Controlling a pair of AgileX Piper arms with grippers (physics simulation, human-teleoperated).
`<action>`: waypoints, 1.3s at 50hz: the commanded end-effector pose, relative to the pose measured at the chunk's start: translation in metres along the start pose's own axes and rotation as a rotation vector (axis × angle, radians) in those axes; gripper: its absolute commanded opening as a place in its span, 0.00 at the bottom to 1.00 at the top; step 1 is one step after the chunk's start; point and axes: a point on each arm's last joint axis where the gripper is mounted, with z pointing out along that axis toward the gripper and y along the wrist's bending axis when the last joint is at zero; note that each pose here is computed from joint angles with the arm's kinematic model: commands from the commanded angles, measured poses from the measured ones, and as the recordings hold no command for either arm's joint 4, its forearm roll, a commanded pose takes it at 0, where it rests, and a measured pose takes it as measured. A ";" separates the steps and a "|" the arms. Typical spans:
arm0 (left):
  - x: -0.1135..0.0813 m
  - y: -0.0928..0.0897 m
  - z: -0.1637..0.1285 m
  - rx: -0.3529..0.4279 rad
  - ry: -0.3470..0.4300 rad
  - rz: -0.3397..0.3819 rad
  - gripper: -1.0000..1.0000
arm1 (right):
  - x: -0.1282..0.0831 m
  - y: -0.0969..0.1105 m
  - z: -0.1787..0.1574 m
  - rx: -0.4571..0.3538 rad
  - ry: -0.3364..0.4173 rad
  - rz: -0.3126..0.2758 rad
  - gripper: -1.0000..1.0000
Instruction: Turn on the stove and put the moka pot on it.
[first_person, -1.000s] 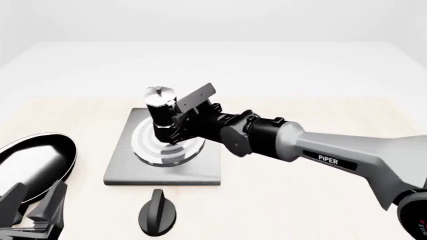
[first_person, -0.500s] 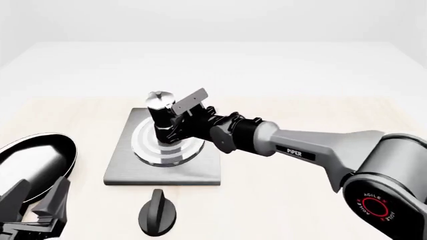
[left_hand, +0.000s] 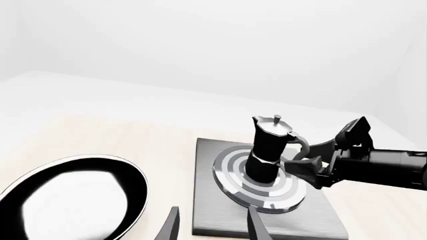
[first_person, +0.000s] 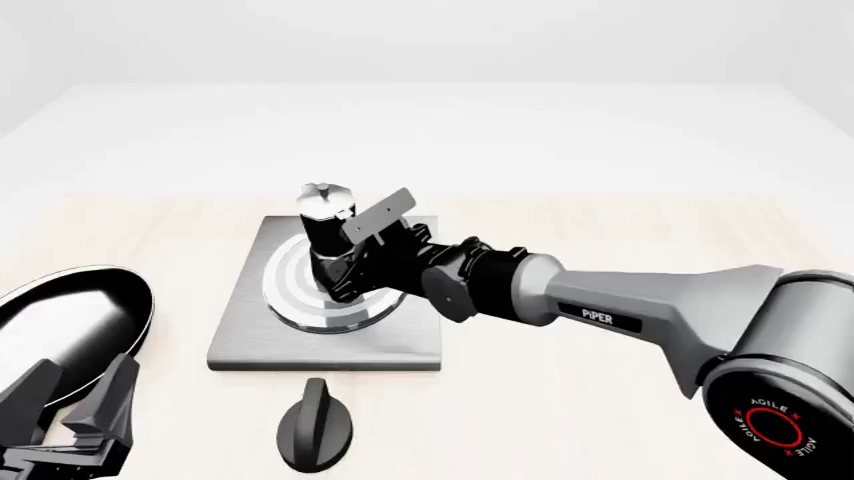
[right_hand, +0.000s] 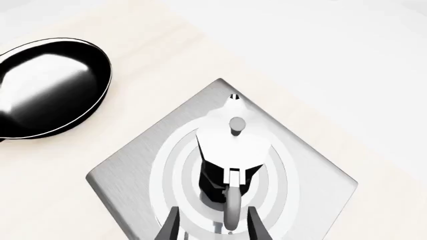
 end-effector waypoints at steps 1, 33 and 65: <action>0.000 0.000 -0.003 0.002 -0.008 0.001 1.00 | -0.015 0.010 -0.034 -0.022 -0.015 -0.027 1.00; -0.008 -0.002 -0.015 0.018 -0.059 0.033 1.00 | -0.025 0.021 -0.205 -0.066 -0.098 -0.011 1.00; -0.006 -0.002 -0.015 0.034 -0.044 0.035 1.00 | 0.037 -0.016 -0.346 0.109 -0.348 0.180 1.00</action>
